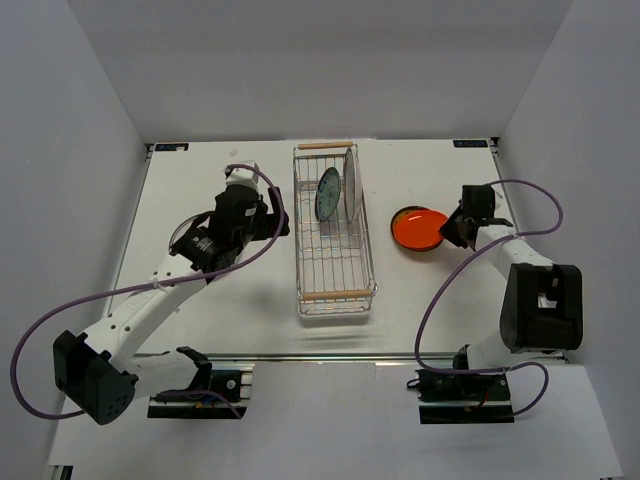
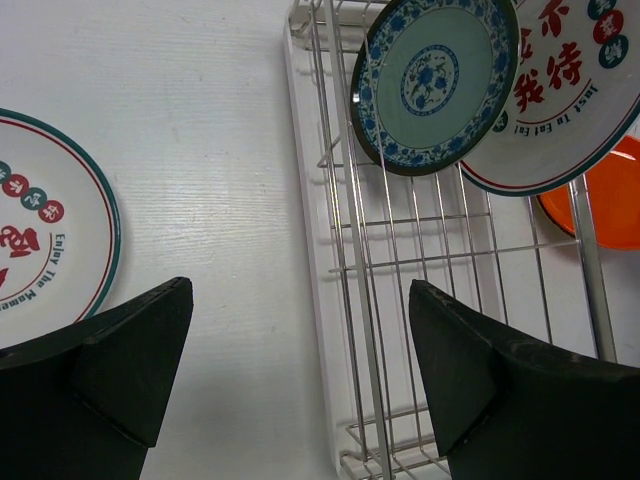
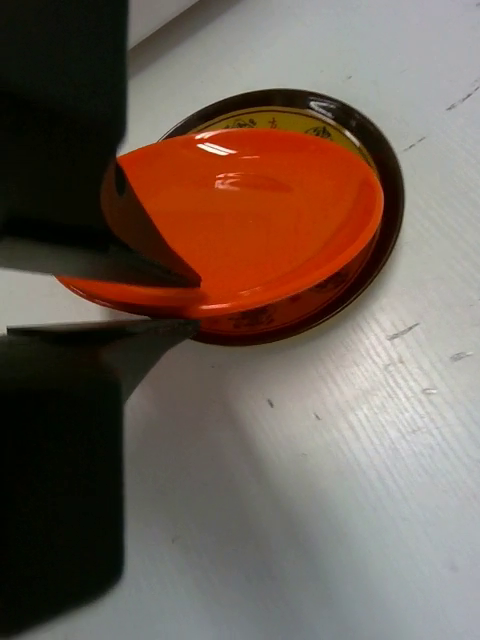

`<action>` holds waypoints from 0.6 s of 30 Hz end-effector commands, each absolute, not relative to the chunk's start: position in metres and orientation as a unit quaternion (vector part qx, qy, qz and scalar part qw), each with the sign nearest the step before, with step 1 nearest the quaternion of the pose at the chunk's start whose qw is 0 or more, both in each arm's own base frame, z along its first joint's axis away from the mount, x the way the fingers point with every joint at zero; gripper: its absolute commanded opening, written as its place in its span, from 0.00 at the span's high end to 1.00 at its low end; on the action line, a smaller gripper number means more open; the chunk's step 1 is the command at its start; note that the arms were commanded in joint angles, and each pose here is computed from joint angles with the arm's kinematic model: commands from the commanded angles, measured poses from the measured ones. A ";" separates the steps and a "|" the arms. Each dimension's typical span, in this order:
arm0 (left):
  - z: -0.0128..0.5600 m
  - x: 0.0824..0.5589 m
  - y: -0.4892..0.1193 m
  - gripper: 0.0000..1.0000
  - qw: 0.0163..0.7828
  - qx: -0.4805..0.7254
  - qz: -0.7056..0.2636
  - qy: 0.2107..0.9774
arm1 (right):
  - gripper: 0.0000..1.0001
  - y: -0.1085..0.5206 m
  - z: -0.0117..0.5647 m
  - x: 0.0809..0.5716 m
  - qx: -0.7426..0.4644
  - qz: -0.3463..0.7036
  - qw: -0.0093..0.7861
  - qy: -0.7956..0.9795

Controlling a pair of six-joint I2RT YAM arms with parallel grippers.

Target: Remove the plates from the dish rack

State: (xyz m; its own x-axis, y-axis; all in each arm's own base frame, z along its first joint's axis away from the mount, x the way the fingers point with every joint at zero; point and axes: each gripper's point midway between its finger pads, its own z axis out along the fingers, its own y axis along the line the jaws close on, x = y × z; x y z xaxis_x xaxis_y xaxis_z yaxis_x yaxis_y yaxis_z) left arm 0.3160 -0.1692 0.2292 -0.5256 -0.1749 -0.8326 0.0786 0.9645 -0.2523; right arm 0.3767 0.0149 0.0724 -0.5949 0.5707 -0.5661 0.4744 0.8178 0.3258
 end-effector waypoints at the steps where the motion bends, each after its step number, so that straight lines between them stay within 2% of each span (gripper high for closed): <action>1: 0.246 0.323 -0.181 0.02 0.500 -0.014 -0.154 0.852 | 0.70 0.025 0.064 0.368 0.292 0.098 0.331 0.892; 3: 0.246 0.324 -0.183 0.02 0.501 -0.012 -0.158 0.851 | 0.62 0.027 0.058 0.360 0.289 0.101 0.327 0.894; 4: 0.244 0.324 -0.184 0.02 0.499 -0.011 -0.158 0.852 | 0.51 0.026 0.060 0.359 0.289 0.102 0.331 0.893; 7: 0.240 0.325 -0.186 0.02 0.496 -0.009 -0.160 0.853 | 0.37 0.026 0.063 0.359 0.283 0.103 0.337 0.892; 18: 0.233 0.308 -0.171 0.02 0.493 -0.016 -0.151 0.857 | 0.34 0.047 0.074 0.382 0.250 0.160 0.336 0.894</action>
